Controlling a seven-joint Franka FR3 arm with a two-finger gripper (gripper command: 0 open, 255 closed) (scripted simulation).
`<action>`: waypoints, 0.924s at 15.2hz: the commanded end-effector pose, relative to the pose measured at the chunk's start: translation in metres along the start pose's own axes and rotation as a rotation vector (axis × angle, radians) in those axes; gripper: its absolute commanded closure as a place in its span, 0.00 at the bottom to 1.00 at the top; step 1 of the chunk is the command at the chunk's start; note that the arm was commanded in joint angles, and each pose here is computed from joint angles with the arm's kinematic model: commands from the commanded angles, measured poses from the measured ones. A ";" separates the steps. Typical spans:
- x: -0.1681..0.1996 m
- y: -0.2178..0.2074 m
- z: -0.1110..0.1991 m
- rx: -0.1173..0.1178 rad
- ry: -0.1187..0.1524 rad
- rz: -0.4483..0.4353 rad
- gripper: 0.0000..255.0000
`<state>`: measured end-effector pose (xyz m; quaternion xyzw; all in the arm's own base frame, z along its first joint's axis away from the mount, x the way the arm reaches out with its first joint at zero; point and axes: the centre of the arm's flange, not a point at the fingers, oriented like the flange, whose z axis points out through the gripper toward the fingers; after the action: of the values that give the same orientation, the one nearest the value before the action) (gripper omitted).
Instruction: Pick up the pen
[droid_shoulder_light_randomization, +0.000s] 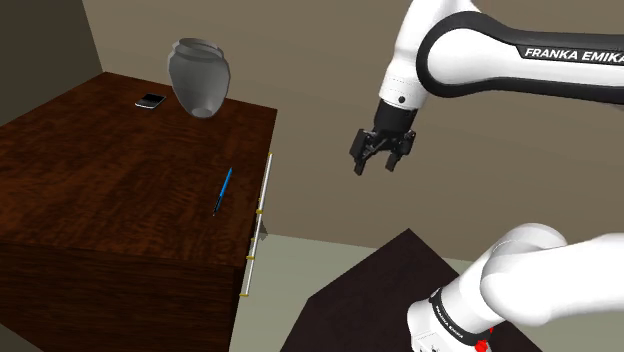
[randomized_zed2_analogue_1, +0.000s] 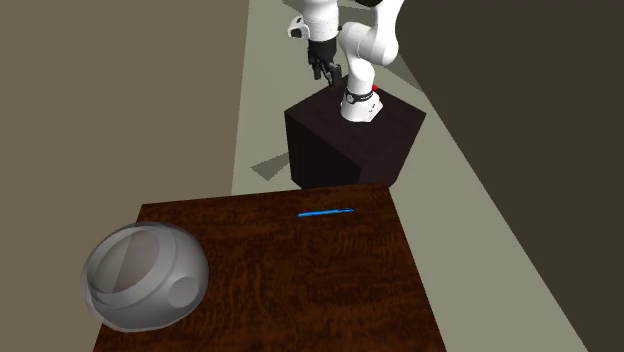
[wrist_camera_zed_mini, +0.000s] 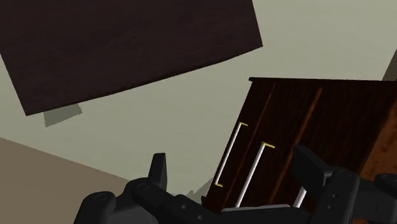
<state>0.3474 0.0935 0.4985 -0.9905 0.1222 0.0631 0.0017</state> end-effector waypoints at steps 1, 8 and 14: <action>0.010 -0.023 0.008 0.005 0.016 0.030 0.00; 0.046 -0.098 0.036 0.015 0.069 0.126 0.00; 0.084 -0.160 0.058 0.024 0.115 0.209 0.00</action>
<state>0.4499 0.2220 0.4343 -0.9760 0.2174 0.0089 -0.0011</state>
